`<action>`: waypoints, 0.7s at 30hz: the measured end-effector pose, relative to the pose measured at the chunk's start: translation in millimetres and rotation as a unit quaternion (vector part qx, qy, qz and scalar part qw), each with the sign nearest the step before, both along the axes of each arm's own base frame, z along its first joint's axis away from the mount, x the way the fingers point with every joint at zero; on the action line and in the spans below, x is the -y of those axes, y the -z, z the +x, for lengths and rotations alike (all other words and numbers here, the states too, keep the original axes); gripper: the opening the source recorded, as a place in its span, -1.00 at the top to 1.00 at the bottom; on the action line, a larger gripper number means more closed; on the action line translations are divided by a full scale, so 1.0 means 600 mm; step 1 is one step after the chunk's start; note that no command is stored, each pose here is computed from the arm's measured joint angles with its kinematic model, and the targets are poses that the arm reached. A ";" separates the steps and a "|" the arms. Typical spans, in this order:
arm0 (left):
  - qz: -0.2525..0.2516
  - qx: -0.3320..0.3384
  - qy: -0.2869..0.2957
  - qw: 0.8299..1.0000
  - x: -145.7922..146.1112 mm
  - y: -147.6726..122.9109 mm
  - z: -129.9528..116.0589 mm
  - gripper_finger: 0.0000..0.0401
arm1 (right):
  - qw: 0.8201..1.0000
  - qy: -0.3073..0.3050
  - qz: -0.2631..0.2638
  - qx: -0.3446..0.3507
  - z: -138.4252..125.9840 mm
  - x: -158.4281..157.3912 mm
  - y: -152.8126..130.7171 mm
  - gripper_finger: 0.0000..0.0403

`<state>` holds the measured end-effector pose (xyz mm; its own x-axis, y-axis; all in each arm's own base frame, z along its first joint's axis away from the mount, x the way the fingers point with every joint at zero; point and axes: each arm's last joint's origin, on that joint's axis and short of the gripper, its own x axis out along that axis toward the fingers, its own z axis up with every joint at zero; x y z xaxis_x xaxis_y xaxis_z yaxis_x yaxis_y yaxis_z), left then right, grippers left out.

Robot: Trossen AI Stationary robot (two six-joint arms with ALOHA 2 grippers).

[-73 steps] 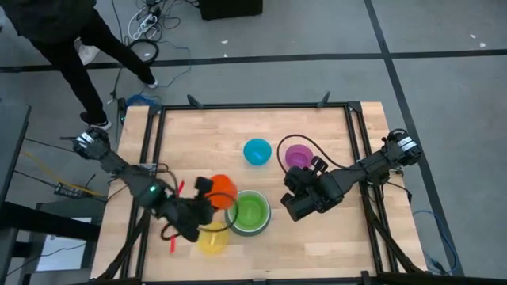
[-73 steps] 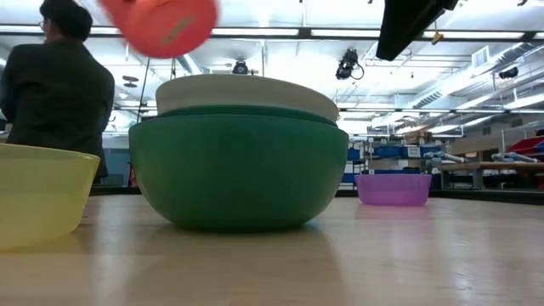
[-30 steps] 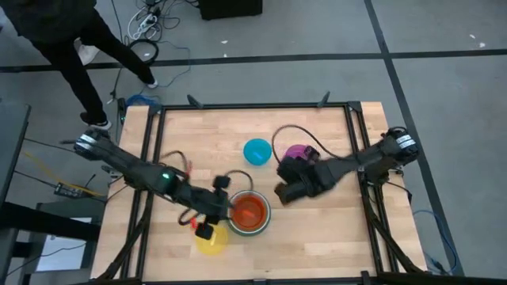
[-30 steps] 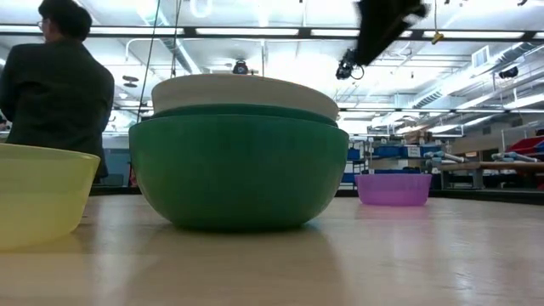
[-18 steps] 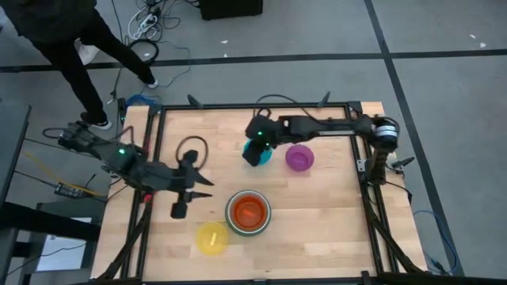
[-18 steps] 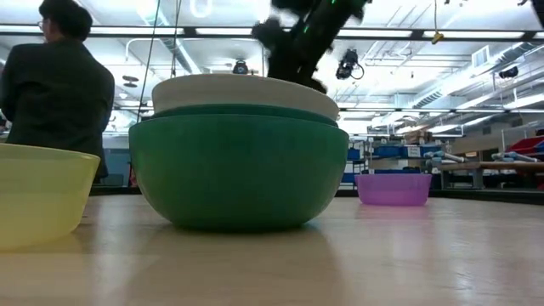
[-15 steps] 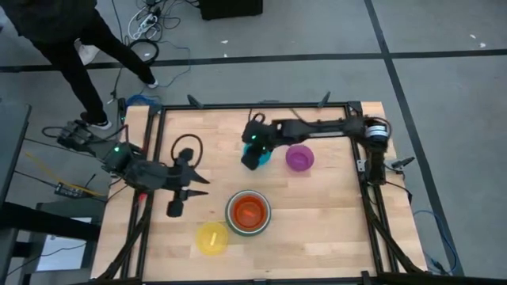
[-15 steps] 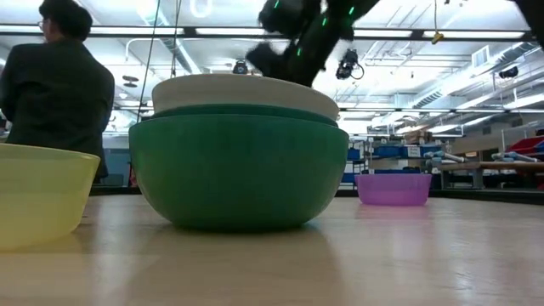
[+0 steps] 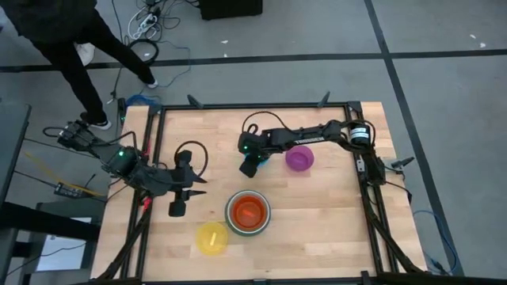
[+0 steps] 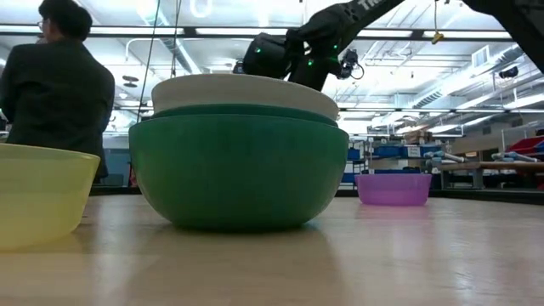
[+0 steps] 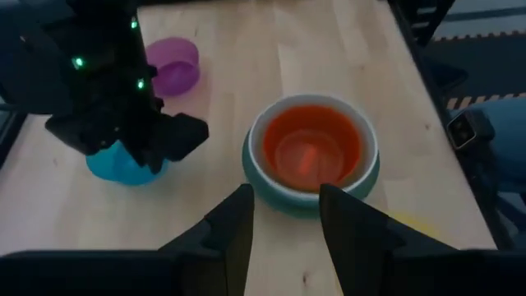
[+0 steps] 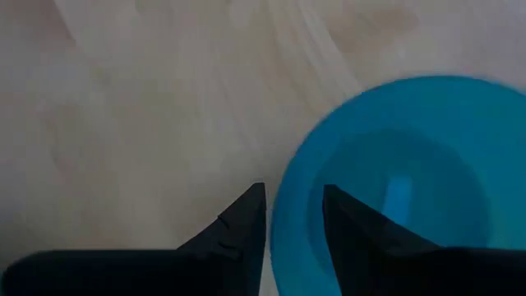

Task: Nest bowls inside each other
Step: Stack the light blue bowl on top of the orange bowl

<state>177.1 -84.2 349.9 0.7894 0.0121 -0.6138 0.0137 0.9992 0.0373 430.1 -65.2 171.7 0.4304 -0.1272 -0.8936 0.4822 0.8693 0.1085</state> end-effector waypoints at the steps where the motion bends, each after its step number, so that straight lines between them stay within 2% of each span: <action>1: 0.001 -0.005 -0.001 1.000 0.000 0.006 0.000 0.26 | 1.000 0.000 0.001 -0.008 -0.001 0.000 0.005 0.46; 5: 0.003 -0.014 -0.011 1.000 0.000 0.020 0.001 0.26 | 1.000 -0.002 0.001 -0.016 0.000 0.001 0.015 0.57; 9: 0.000 -0.018 -0.019 1.000 0.000 0.026 0.002 0.26 | 1.000 -0.023 -0.010 -0.019 -0.001 0.002 0.013 0.91; 14: -0.011 -0.035 -0.026 0.999 0.002 0.030 -0.005 0.26 | 0.999 -0.043 -0.029 0.013 -0.004 -0.005 -0.041 0.99; 17: -0.019 -0.071 -0.039 0.997 0.002 0.039 -0.016 0.26 | 0.994 -0.090 -0.022 0.061 -0.008 -0.047 -0.097 0.99; 21: -0.021 -0.114 -0.057 0.992 0.003 0.049 -0.032 0.26 | 0.979 -0.176 0.008 0.107 -0.027 -0.143 -0.156 1.00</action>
